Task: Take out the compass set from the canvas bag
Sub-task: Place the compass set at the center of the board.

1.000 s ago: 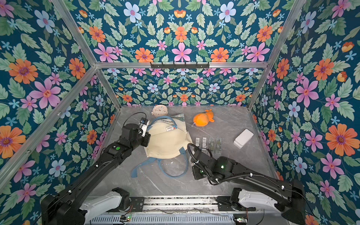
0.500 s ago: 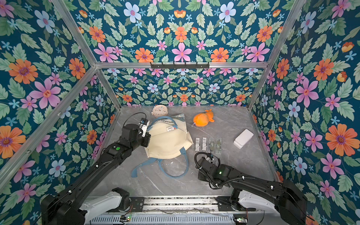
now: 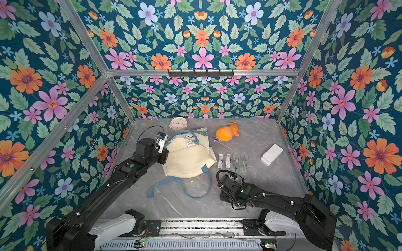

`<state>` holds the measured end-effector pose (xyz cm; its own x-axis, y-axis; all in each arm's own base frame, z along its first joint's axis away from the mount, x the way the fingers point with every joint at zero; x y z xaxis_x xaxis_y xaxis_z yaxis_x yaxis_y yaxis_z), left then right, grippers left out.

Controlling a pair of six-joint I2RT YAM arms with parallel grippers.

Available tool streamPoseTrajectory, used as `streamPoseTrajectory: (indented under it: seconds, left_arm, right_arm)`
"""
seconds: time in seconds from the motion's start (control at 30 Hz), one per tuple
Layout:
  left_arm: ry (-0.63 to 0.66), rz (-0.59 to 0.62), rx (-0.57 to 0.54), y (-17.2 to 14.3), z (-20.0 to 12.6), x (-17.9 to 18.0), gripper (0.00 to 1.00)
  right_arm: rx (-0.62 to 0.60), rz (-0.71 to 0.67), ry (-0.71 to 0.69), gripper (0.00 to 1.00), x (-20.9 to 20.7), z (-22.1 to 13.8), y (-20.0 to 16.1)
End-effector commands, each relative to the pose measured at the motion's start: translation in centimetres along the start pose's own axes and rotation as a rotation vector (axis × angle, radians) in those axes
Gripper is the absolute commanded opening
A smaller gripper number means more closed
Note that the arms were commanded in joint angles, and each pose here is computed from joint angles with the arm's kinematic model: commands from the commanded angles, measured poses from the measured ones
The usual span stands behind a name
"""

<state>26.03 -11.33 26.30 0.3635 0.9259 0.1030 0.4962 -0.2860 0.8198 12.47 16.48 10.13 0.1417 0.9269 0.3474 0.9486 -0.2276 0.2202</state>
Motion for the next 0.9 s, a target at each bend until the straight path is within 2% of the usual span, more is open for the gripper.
streamPoseTrajectory:
  seconds: [0.0,0.57,0.87]
  left_arm:
    - [-0.008,-0.008,-0.048,0.8,-0.2,0.0,0.0]
    - [-0.019,-0.006,-0.046,0.7,-0.1,-0.1,0.0]
    - [-0.023,-0.007,-0.048,0.7,-0.1,-0.2,0.0]
  right_arm:
    - [-0.013,-0.002,-0.037,0.36,-0.6,-0.1,0.0]
    - [-0.037,-0.15,-0.106,0.38,0.7,-2.3,1.6]
    - [0.022,-0.233,-0.106,0.38,2.6,-0.9,1.2]
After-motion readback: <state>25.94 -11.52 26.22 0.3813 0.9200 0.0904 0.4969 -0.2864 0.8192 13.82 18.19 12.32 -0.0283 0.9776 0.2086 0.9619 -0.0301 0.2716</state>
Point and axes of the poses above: each gripper's point midway between its finger pads, its own z axis out along the fingers, its own x axis along the line the jaws close on, y = z × x, the point moved 8 cm from there along -z, back along the fingers, and after that the axes turned 1 degree about -z, right-handed, at the moved point
